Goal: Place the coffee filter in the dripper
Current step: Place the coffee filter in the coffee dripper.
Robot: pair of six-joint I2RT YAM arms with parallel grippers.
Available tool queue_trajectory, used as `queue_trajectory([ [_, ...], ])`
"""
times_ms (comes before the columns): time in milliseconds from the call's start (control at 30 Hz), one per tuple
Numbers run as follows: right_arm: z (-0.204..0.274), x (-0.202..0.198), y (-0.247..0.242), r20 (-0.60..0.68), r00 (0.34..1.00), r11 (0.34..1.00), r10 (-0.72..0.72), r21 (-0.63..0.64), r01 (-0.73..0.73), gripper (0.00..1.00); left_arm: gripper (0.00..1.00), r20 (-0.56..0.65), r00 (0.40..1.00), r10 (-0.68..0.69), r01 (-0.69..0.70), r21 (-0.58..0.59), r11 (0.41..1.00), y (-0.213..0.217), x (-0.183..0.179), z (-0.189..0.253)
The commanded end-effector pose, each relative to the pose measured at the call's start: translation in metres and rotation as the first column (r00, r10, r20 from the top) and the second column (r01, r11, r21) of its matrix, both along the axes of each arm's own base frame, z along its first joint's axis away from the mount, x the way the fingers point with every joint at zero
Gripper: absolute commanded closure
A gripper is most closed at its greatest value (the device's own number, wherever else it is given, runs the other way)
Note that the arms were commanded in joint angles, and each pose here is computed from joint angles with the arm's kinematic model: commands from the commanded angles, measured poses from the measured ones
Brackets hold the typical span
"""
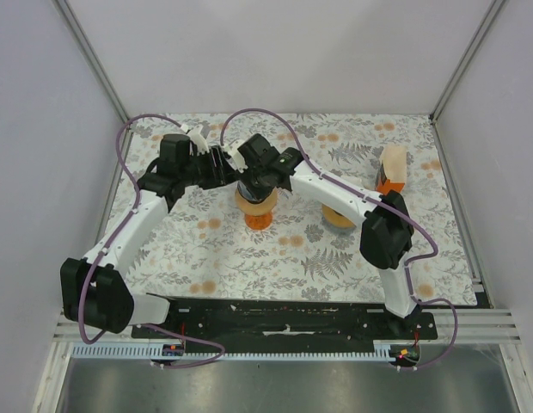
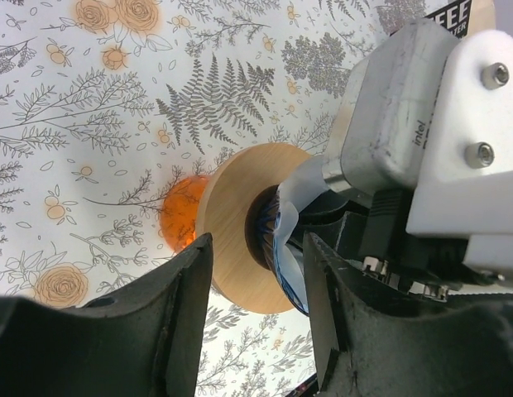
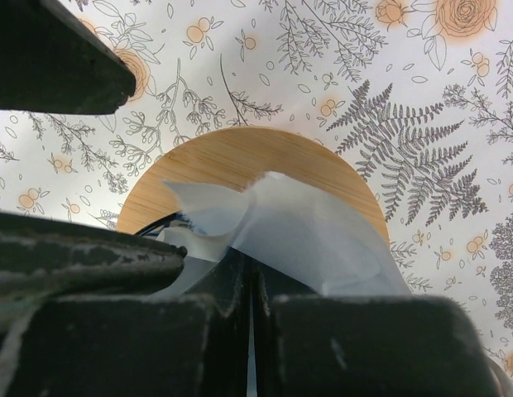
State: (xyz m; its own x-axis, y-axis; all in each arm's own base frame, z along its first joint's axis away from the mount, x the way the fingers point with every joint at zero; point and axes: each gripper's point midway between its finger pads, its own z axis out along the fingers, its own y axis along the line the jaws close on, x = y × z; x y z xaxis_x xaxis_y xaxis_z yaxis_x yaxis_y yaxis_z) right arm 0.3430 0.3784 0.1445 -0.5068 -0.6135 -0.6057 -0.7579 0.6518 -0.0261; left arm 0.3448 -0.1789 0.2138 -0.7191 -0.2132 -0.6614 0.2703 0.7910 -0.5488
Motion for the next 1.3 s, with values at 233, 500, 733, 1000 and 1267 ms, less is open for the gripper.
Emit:
queue_trajectory([
  [233, -0.024, -0.006, 0.007, -0.073, 0.997, 1.0, 0.001, -0.021, -0.003, 1.0, 0.57, 0.03, 0.998, -0.052, 0.054, -0.077, 0.996, -0.014, -0.008, 0.001],
  [500, 0.025, -0.001, 0.008, 0.023, 1.0, 0.998, 0.0, 0.067, -0.001, 1.0, 0.74, 0.037, 0.998, -0.043, 0.045, -0.056, 0.997, -0.011, -0.006, -0.005],
  [733, 0.067, 0.006, 0.002, 0.132, 0.991, 0.995, -0.007, 0.098, -0.006, 1.0, 0.78, 0.047, 0.998, -0.041, 0.043, -0.043, 0.998, -0.01, -0.004, -0.003],
  [1000, 0.089, 0.007, -0.008, 0.177, 0.984, 0.993, -0.027, 0.114, 0.007, 1.0, 0.79, 0.055, 0.997, -0.045, 0.047, -0.042, 0.998, -0.01, -0.004, 0.0],
  [1267, 0.109, 0.004, -0.026, 0.218, 0.975, 0.992, -0.043, 0.121, 0.017, 1.0, 0.74, 0.09, 0.995, -0.048, 0.051, -0.032, 0.998, -0.008, -0.002, 0.016],
])
